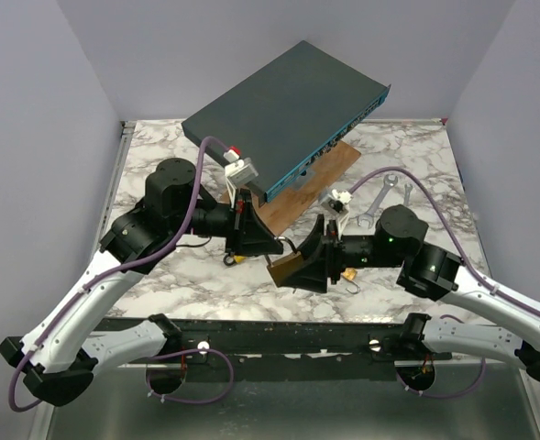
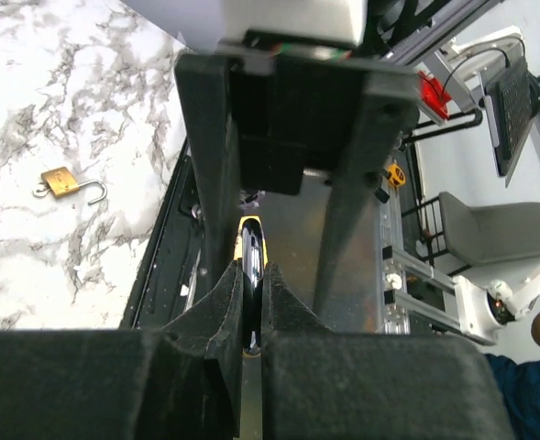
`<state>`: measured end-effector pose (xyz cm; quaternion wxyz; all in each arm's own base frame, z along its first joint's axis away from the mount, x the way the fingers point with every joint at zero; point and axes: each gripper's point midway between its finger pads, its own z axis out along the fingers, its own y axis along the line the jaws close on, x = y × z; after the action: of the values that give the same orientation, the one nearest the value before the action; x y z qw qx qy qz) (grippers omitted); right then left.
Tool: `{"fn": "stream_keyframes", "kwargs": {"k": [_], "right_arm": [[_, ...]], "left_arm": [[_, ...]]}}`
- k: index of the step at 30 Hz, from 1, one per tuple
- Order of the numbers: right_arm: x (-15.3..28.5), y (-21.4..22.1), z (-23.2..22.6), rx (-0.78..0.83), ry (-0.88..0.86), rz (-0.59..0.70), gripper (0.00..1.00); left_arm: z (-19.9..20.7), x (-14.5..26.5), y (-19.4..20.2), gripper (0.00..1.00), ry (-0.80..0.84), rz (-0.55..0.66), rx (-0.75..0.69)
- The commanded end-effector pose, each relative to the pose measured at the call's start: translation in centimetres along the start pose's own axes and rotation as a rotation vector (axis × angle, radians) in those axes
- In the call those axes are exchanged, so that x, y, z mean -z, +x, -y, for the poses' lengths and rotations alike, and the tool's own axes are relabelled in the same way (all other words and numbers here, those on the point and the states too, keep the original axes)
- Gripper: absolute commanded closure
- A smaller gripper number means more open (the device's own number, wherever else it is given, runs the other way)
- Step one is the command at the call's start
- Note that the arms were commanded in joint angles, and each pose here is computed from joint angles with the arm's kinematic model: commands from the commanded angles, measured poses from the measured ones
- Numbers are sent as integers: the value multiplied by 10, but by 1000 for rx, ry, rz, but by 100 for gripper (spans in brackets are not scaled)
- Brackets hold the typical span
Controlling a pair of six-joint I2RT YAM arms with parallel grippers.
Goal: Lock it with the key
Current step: Lock the lock.
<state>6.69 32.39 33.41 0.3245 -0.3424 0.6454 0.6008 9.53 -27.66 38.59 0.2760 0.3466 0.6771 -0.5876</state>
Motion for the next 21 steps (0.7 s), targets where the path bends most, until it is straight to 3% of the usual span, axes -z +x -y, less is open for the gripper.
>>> {"fn": "stream_keyframes", "kwargs": {"k": [1, 3, 8, 15, 21], "right_arm": [[11, -56, -30, 146, -46, 174, 34], [16, -69, -37, 185, -56, 220, 28], [22, -79, -46, 244, -66, 256, 29], [24, -84, -65, 273, -162, 269, 52], [16, -83, -68, 257, -200, 251, 65]], "left_arm": [[38, 21, -34, 100, 20, 125, -88], [48, 28, -43, 100, 19, 162, -113], [74, 44, -68, 100, 15, 266, -169], [91, 60, -88, 100, -5, 373, -195], [89, 61, -88, 100, -14, 392, -188]]}}
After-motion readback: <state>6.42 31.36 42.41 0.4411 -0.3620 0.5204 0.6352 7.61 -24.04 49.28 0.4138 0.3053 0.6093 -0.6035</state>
